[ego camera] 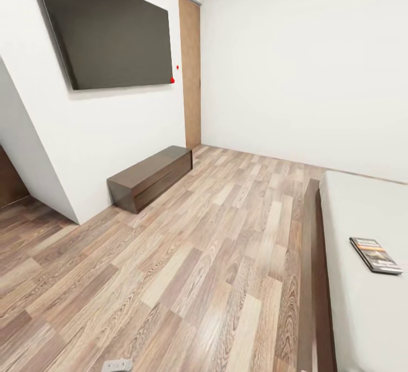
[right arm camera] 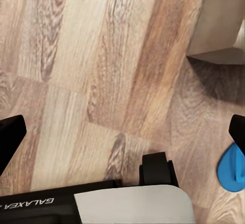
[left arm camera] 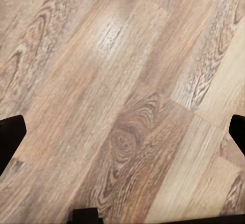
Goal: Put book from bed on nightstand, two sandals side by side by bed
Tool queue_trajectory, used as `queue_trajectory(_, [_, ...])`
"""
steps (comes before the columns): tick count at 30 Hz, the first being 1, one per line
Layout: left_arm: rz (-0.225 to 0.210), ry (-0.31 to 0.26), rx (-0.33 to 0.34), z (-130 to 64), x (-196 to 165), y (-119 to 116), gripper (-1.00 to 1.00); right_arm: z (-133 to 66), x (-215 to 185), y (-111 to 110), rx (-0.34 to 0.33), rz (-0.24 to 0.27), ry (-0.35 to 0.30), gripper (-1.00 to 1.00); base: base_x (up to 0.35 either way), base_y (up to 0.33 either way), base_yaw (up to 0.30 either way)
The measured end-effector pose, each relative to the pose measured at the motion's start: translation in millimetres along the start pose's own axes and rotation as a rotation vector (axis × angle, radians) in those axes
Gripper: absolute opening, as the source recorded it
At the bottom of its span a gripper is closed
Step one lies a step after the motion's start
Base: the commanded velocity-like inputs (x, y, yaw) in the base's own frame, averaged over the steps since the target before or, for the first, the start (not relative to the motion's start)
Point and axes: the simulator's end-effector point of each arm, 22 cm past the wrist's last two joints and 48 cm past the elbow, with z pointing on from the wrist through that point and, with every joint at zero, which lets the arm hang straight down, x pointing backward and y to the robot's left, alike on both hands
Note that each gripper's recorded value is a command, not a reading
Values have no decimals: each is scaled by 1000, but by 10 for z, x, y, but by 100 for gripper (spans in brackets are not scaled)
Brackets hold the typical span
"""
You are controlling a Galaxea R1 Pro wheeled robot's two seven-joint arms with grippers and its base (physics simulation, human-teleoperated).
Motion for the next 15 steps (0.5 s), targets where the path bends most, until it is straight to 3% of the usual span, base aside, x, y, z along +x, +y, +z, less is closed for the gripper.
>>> queue_trajectory(15, [0, 1, 0, -223, -130, -52, 100, -249, -77, 37, 0, 0, 1, 100, 0, 0, 0])
